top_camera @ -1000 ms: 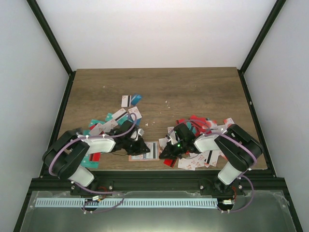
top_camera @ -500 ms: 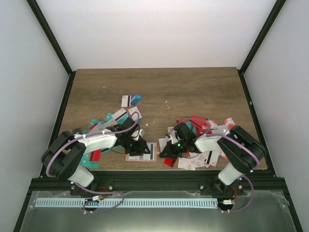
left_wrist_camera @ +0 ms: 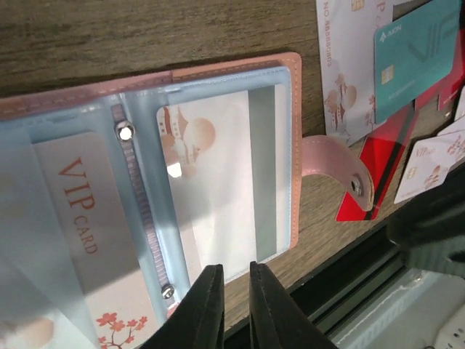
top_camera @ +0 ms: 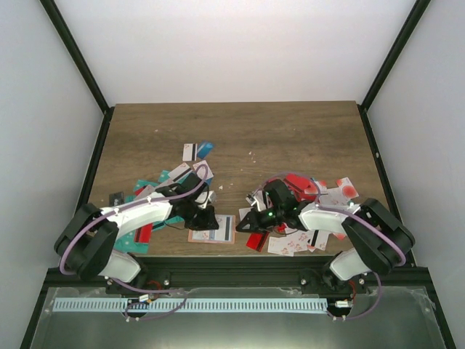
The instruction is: Put the credit cards into the card holder
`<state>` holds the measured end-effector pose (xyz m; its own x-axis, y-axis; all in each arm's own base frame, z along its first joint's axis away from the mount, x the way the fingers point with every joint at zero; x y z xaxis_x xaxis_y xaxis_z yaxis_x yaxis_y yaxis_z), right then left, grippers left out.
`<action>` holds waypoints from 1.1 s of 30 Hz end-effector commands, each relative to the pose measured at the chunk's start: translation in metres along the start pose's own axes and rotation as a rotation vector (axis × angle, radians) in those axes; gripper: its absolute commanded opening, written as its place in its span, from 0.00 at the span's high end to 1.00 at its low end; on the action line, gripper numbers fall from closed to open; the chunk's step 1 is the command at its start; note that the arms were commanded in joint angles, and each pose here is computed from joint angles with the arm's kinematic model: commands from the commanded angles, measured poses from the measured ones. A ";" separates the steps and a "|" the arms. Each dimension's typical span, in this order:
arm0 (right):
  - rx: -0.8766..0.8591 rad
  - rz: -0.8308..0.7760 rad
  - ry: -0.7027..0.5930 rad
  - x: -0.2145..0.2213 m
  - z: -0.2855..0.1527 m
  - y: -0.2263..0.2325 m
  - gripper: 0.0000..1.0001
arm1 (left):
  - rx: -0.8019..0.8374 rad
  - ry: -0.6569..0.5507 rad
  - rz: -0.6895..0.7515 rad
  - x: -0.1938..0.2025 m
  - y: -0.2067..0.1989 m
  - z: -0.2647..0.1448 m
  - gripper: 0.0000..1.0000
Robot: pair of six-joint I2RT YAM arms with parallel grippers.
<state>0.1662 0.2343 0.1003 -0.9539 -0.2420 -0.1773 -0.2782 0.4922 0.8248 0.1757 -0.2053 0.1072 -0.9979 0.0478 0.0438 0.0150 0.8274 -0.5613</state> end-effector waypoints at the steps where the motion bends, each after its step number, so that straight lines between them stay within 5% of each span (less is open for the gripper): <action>1: -0.101 -0.087 -0.010 -0.013 -0.002 0.028 0.88 | -0.020 -0.016 0.030 -0.006 -0.002 0.002 0.90; 33: 0.174 -0.011 0.087 -0.022 0.035 0.000 0.67 | -0.170 0.016 0.027 -0.008 0.030 0.031 0.96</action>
<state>0.1817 0.2670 0.0883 -0.9434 -0.3055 -0.1293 -0.2976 0.6071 0.7368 0.1861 -0.2042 0.0775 -0.9969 0.0692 0.0363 0.0443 0.8836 -0.4660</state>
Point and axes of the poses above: each gripper's point midway between its finger pads, its own z axis out along the fingers, its own y axis along the line the jaws close on, x = y × z, the point moved 7 cm from there along -z, back along the fingers, and after that the axes turned 6 degrees about -z, right-handed, at the moved point
